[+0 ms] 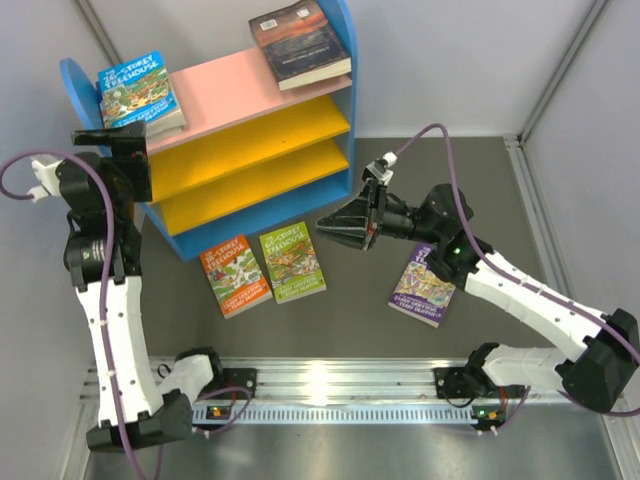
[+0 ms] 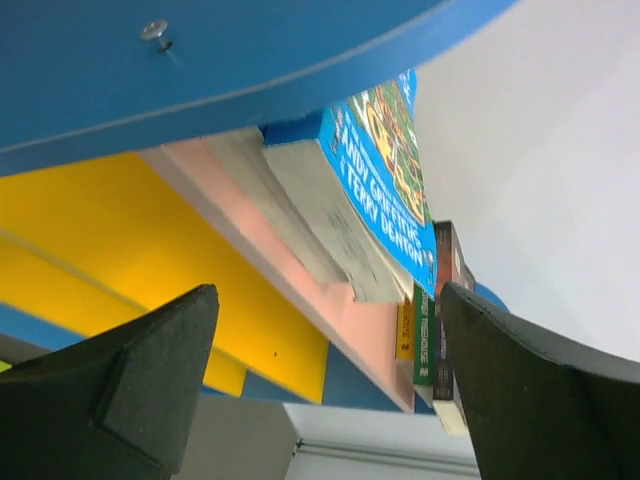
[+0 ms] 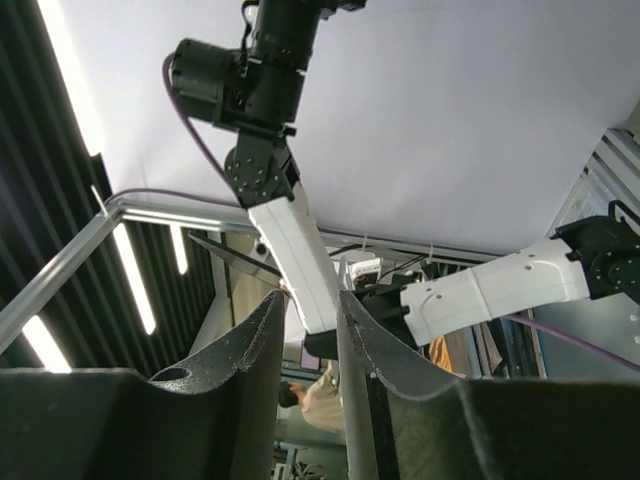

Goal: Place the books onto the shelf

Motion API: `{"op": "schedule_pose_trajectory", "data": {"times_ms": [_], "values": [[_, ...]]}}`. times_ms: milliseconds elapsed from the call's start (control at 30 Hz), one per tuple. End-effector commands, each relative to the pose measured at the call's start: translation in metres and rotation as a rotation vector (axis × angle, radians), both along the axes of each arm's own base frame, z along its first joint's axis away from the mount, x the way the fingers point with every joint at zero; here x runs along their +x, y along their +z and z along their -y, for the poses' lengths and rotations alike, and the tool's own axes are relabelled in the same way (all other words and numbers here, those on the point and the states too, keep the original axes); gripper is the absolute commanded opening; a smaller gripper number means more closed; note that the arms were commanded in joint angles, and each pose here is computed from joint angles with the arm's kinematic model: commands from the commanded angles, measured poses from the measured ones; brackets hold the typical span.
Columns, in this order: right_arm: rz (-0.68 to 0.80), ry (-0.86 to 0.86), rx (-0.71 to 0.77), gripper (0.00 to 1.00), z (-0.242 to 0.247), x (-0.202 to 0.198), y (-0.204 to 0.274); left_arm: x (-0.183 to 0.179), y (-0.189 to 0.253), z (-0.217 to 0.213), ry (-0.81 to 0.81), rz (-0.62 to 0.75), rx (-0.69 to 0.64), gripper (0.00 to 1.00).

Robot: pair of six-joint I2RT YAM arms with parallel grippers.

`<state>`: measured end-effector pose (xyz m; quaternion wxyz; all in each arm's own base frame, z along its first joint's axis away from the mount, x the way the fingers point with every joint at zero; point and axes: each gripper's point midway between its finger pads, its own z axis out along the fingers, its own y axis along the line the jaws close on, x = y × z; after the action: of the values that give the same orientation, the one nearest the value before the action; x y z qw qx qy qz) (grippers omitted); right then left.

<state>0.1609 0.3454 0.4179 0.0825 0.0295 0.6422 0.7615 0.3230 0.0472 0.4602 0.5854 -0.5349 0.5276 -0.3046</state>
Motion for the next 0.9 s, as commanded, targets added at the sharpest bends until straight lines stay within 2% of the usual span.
{"op": "schedule_pose_trajectory", "data": {"times_ms": [0,133,233,267,333,367,400,433,500,533,600,733,867], "values": [[0.082,-0.009,0.021,0.28,0.009,-0.006,0.010,-0.022,0.014,0.006,-0.006,0.046,-0.005,0.99],[0.082,-0.014,-0.042,0.33,0.008,-0.004,-0.010,-0.039,0.030,0.013,-0.031,0.051,0.043,0.99],[0.086,-0.032,-0.149,0.47,0.009,0.003,-0.038,-0.049,0.029,0.024,-0.091,0.031,0.081,0.99],[0.125,-0.039,-0.197,0.56,0.010,0.006,-0.051,-0.051,0.026,0.036,-0.158,0.021,0.087,0.99],[0.121,-0.055,-0.303,0.65,0.010,0.015,-0.075,-0.054,0.002,0.049,-0.242,-0.035,0.115,0.99],[0.075,-0.045,-0.398,0.73,0.013,0.015,-0.099,-0.055,-0.011,0.055,-0.278,-0.067,0.111,0.99],[0.107,-0.050,-0.470,0.75,0.013,0.022,-0.117,-0.064,-0.023,0.066,-0.336,-0.092,0.108,0.99],[0.095,-0.046,-0.524,0.77,0.013,0.025,-0.131,-0.064,-0.048,0.069,-0.369,-0.148,0.112,0.99],[0.057,-0.019,-0.661,0.79,0.017,0.027,-0.171,-0.077,-0.065,0.079,-0.423,-0.169,0.115,0.99],[0.045,-0.009,-0.697,0.79,0.018,0.028,-0.183,-0.078,-0.090,0.082,-0.447,-0.220,0.109,0.99],[0.008,0.018,-0.781,0.79,0.020,0.030,-0.213,-0.083,-0.113,0.088,-0.492,-0.253,0.115,0.99],[-0.046,0.054,-0.877,0.79,0.022,0.033,-0.253,-0.097,-0.201,0.107,-0.654,-0.422,0.068,0.99],[-0.056,0.082,-0.940,0.81,0.020,0.039,-0.278,-0.106,-0.246,0.112,-0.673,-0.500,0.082,0.99]]}}
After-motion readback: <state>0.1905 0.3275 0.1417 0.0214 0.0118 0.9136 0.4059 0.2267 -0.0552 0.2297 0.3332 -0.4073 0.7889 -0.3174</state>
